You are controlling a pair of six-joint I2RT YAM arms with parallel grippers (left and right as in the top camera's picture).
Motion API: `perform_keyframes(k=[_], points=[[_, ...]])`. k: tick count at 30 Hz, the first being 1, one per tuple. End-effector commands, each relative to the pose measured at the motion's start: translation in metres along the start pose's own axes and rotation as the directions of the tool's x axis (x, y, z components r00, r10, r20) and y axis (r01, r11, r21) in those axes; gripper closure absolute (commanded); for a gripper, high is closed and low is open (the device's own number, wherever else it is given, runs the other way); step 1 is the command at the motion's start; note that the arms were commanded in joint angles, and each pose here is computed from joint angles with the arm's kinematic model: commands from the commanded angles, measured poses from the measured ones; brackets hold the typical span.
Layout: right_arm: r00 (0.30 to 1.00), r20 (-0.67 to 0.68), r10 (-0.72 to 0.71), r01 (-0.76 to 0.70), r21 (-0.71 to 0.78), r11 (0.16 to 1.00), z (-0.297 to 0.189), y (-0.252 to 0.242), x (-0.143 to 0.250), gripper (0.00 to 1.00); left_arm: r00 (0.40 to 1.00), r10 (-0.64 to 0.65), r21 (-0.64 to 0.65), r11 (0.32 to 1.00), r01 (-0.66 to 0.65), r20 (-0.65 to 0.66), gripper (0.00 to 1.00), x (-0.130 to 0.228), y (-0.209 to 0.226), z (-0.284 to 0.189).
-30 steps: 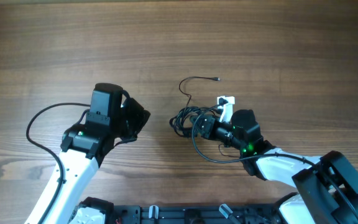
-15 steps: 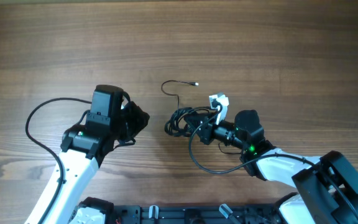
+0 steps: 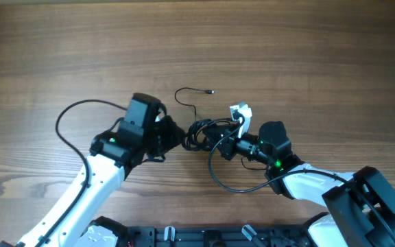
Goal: Untangle cables
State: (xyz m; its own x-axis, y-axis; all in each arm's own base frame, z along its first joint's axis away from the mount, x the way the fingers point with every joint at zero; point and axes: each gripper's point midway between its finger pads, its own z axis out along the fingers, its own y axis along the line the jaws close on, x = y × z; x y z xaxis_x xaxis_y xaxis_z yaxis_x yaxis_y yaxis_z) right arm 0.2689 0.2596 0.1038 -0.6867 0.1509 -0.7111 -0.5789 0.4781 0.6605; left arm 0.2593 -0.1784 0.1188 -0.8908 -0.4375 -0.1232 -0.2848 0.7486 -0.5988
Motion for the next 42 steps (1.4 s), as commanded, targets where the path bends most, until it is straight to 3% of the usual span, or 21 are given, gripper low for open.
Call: perform_keyframes(k=[1, 5, 10, 16, 23, 31, 33, 36, 42], points=[[1.000, -0.013, -0.016, 0.016, -0.004, 1.000, 0.000, -0.001, 0.003, 0.96, 0.974, 0.227, 0.086, 0.970, -0.227, 0.010, 0.71, 0.011, -0.030, 0.004], [1.000, -0.015, -0.006, 0.006, 0.001, 1.000, 0.000, -0.002, 0.004, 0.96, 0.961, 0.273, 0.035, 0.961, -0.274, 0.045, 0.63, 0.010, -0.027, 0.007], [1.000, -0.015, -0.006, 0.006, 0.001, 1.000, 0.000, -0.002, 0.004, 0.95, 0.963, 0.266, -0.065, 0.963, -0.263, 0.041, 0.65, 0.010, -0.006, 0.007], [1.000, -0.015, -0.005, 0.005, 0.001, 1.000, 0.000, -0.002, 0.004, 0.95, 0.950, 0.313, -0.084, 0.947, -0.311, 0.015, 0.65, 0.013, -0.001, 0.013], [1.000, -0.015, -0.004, 0.004, 0.001, 1.000, 0.000, -0.002, 0.004, 0.95, 0.947, 0.313, -0.098, 0.943, -0.319, -0.074, 0.75, 0.029, 0.006, 0.031], [1.000, -0.016, -0.003, 0.003, 0.002, 1.000, 0.000, -0.002, 0.004, 0.94, 0.922, 0.376, -0.096, 0.918, -0.384, -0.087, 0.70, 0.046, -0.002, 0.036], [1.000, -0.016, -0.001, 0.001, 0.002, 1.000, 0.000, -0.002, 0.004, 0.94, 0.918, 0.387, -0.123, 0.911, -0.395, -0.084, 0.74, 0.046, 0.002, 0.040], [1.000, -0.017, 0.025, -0.025, 0.003, 1.000, 0.000, -0.002, 0.004, 0.94, 0.918, 0.385, -0.134, 0.909, -0.395, -0.096, 0.96, 0.047, 0.005, 0.044], [0.999, -0.025, 0.029, -0.029, 0.008, 1.000, 0.000, -0.004, 0.006, 0.95, 0.934, 0.355, -0.059, 0.934, -0.353, 0.032, 0.96, 0.019, -0.019, 0.015]])
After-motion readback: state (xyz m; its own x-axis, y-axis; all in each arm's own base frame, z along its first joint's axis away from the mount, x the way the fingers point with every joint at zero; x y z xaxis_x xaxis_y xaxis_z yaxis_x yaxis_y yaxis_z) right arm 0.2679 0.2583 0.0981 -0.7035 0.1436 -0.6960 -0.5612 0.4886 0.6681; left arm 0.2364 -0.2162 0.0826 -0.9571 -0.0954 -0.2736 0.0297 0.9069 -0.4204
